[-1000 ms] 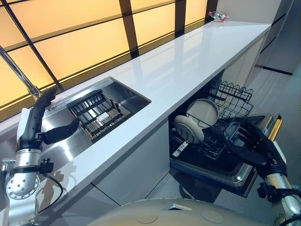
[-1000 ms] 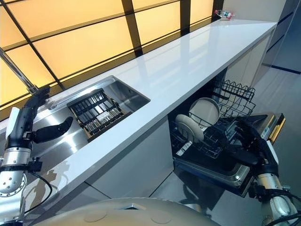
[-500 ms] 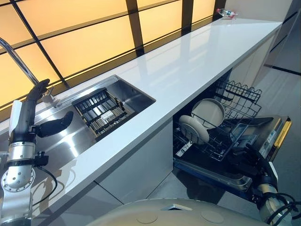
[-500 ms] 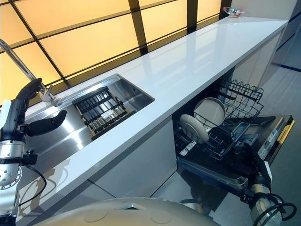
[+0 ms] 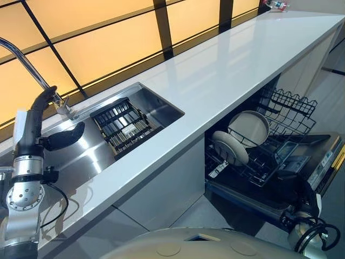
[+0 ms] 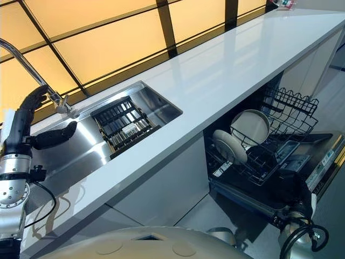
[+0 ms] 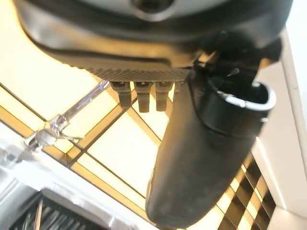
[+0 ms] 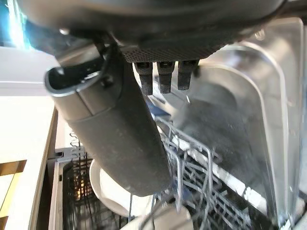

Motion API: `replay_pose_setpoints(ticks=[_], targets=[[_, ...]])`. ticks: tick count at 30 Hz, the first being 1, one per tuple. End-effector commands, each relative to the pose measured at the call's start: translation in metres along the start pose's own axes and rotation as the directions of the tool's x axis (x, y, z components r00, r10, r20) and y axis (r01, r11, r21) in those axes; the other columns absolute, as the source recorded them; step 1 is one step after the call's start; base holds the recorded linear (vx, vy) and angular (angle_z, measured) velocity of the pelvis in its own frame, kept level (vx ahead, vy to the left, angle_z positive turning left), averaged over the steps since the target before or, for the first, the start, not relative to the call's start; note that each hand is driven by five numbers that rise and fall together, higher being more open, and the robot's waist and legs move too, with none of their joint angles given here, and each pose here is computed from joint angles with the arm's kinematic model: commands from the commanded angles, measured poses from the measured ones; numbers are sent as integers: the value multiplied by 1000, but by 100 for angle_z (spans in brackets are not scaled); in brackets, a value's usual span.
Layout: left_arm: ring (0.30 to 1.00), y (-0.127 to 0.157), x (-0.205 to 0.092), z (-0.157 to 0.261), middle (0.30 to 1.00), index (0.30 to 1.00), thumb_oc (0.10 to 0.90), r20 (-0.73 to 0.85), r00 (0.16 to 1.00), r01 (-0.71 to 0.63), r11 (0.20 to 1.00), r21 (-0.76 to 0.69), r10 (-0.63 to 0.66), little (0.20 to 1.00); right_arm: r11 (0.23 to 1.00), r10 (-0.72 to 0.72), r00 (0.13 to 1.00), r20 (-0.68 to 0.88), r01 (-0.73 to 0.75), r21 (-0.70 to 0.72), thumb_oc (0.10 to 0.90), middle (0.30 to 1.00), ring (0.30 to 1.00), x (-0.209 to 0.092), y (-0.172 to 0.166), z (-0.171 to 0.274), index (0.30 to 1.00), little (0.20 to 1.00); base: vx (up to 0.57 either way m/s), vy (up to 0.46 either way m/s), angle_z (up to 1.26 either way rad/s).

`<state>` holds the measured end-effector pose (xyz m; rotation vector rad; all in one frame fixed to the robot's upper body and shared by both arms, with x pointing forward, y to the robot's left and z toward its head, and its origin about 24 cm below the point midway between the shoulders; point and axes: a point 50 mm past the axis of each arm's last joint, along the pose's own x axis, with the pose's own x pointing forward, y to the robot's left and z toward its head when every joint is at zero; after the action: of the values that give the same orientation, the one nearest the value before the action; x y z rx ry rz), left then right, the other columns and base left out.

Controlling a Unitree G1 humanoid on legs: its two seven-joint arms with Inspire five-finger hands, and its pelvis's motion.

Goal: Pick up plates and place into dishwasher.

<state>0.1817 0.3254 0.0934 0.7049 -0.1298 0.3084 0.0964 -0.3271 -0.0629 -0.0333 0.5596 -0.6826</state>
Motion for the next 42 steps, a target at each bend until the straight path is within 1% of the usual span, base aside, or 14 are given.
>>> replay_pose_setpoints(ticks=[1,4,8,13,17,20,26,27,29,30,33,38,40,42], targets=[[900,27,33,53,900,900,800,279,955,-108,994,18,98,900,987,154,968,200,-161,19,800,900,900,17,27,51,900,900,60,58,1],[900,25,34,56,900,900,800,286,955,-78,997,6,73,900,962,273,945,180,-272,-33,800,900,900,19,35,52,900,900,56,53,5],[900,24,36,60,900,900,800,295,955,-45,999,7,41,900,892,452,884,122,-442,-100,800,900,900,20,53,50,900,900,58,32,7],[900,23,40,62,900,900,800,283,959,-26,1000,14,21,900,829,555,825,109,-537,-157,800,900,900,21,70,58,900,900,77,25,9],[900,23,44,60,900,900,800,262,965,-9,1000,10,6,900,728,686,721,98,-677,-110,800,900,900,17,95,66,900,900,87,64,12],[900,18,48,58,900,900,800,246,969,17,1000,2,-17,900,652,755,636,162,-754,-80,800,900,900,12,122,85,900,900,88,93,15],[900,2,57,54,900,900,800,220,974,57,998,-26,-50,900,559,791,525,313,-829,-22,800,900,900,0,170,125,900,900,77,97,10],[900,-2,60,55,900,900,800,218,975,61,997,-36,-52,900,538,789,513,338,-843,23,800,900,900,-2,180,135,900,900,87,125,9],[900,-5,64,54,900,900,800,213,975,74,996,-52,-61,900,522,771,522,366,-846,108,800,900,900,-3,193,147,900,900,66,103,14],[900,-6,67,53,900,900,800,209,975,85,994,-66,-70,900,508,745,543,388,-838,197,800,900,900,-4,202,156,900,900,52,111,14],[900,-13,77,57,900,900,800,206,973,125,988,-96,-103,900,499,668,595,447,-803,325,800,900,900,-3,219,184,900,900,34,116,7],[900,-22,83,59,900,900,800,212,967,170,979,-113,-143,900,450,527,664,530,-747,489,800,900,900,-5,221,210,900,900,8,63,13],[900,-27,81,59,900,900,800,217,965,177,977,-123,-148,900,367,482,712,511,-693,620,800,900,900,-3,218,211,900,900,-6,40,16],[900,-30,79,58,900,900,800,221,963,184,974,-133,-152,900,204,472,752,460,-601,773,800,900,900,1,215,205,900,900,0,50,22]])
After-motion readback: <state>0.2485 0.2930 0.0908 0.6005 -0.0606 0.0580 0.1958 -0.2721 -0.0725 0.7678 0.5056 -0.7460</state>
